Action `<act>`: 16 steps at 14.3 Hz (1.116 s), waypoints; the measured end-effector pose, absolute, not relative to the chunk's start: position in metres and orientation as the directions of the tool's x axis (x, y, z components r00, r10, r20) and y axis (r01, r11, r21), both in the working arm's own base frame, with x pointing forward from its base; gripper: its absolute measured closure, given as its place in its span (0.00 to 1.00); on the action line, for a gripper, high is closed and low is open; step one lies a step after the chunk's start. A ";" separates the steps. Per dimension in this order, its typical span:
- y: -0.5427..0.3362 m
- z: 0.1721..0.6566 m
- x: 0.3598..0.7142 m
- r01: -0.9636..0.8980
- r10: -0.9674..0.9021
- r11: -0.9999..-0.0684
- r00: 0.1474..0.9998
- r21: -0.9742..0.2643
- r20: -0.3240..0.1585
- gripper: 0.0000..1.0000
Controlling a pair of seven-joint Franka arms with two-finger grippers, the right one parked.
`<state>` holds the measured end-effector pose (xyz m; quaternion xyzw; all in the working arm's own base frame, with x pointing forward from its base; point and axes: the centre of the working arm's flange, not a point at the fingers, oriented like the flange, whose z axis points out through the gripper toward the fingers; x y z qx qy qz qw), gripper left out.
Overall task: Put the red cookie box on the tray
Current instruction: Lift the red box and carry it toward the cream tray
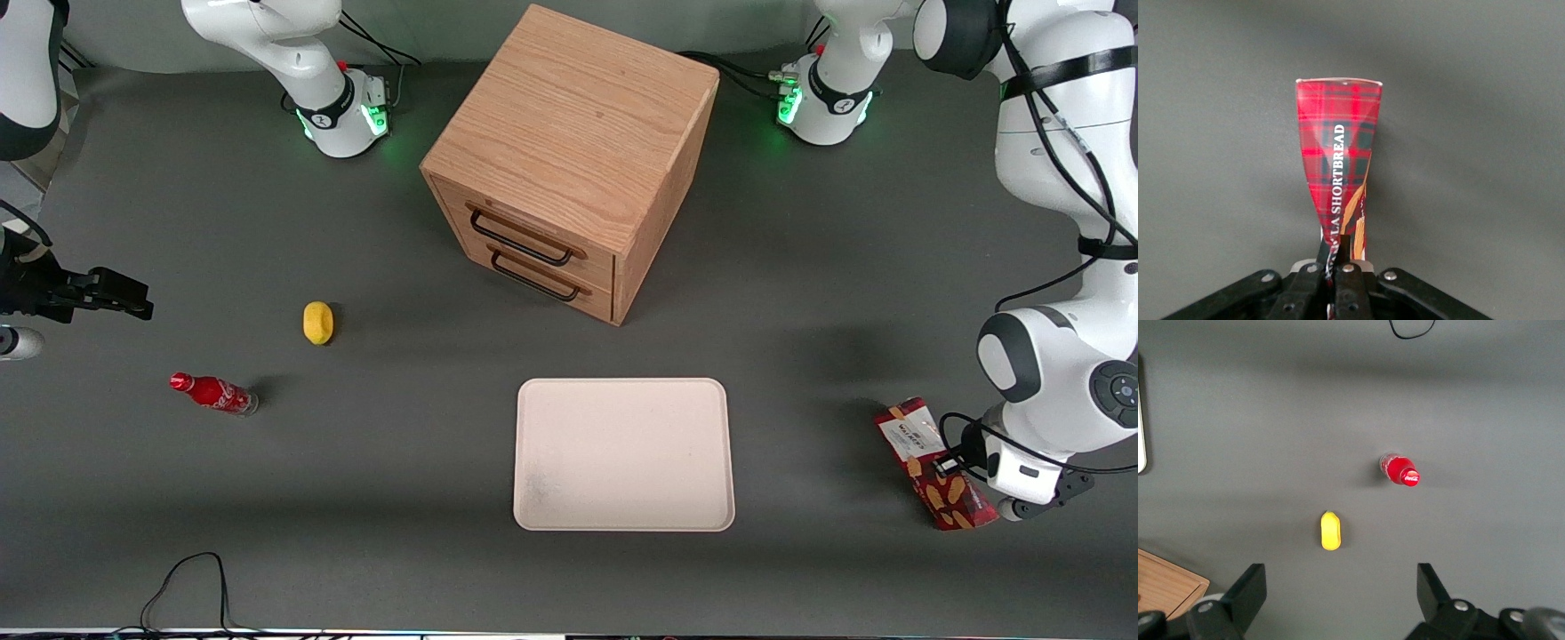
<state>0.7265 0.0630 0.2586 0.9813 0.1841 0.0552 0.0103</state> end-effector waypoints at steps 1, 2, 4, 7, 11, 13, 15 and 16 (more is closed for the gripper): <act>0.061 0.273 0.728 0.325 0.327 -0.945 0.940 0.030 0.098 0.97; 0.059 0.296 0.730 0.291 0.291 -0.957 0.952 0.018 0.092 0.97; 0.045 0.364 0.730 0.223 0.223 -0.975 0.972 0.011 0.068 0.97; -0.015 0.473 0.719 0.099 0.101 -0.994 0.994 0.035 0.043 0.97; -0.110 0.512 0.704 -0.050 -0.047 -0.997 0.998 0.055 0.043 0.97; -0.163 0.500 0.698 -0.131 -0.130 -0.991 0.991 0.038 0.037 0.97; -0.219 0.476 0.696 -0.150 -0.148 -0.988 0.988 0.042 0.053 0.97; -0.241 0.459 0.696 -0.147 -0.144 -0.989 0.987 0.032 0.064 0.97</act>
